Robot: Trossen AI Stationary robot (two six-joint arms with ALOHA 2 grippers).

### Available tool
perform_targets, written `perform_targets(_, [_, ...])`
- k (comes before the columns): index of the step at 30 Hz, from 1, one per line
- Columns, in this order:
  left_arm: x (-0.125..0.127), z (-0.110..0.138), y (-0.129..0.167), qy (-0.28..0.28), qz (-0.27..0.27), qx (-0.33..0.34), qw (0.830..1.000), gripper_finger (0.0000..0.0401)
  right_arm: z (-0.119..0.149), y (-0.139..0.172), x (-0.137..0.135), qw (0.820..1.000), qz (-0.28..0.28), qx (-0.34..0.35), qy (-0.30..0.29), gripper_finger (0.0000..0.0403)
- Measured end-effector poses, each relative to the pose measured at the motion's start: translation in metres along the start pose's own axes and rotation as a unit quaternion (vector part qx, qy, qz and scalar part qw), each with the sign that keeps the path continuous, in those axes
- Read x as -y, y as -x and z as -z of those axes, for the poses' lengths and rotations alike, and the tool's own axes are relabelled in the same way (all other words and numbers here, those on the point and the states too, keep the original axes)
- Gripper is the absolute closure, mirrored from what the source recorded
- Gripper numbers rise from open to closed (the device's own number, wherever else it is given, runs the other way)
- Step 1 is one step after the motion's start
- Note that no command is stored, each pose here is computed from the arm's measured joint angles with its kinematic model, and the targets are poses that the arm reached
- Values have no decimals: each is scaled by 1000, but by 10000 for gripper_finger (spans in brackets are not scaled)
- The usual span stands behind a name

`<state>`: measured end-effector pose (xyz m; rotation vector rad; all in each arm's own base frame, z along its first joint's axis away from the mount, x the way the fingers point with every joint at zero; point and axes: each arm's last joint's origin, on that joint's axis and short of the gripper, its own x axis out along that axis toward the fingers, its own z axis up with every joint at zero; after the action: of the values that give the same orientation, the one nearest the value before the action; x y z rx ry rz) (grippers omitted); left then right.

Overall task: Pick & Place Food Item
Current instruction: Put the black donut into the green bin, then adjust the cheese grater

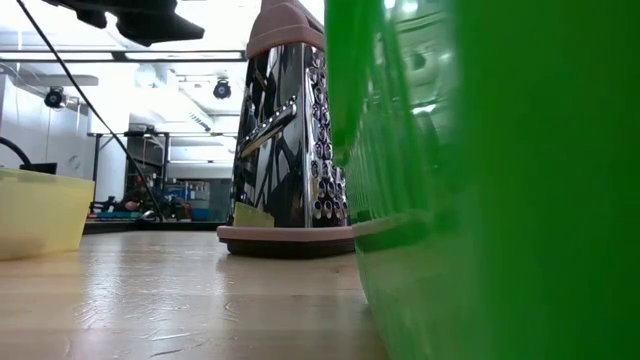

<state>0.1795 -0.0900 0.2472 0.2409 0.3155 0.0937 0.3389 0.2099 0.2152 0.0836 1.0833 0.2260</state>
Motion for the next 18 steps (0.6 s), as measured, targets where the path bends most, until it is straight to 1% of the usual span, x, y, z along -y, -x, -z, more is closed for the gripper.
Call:
perform_targets(4, [0, 0, 0, 0, 0, 0, 1000, 18, -6, 6, -2, 1000, 0, 8, 12, 370])
perform_targets(9, [0, 0, 0, 0, 2, 0, 1000, 18, -12, 11, -3, 999, 23, 32, 27, 338])
perform_targets(18, [0, 1, 0, 1, 4, -2, 1000, 18, -9, 12, -1, 999, 37, 15, 16, 269])
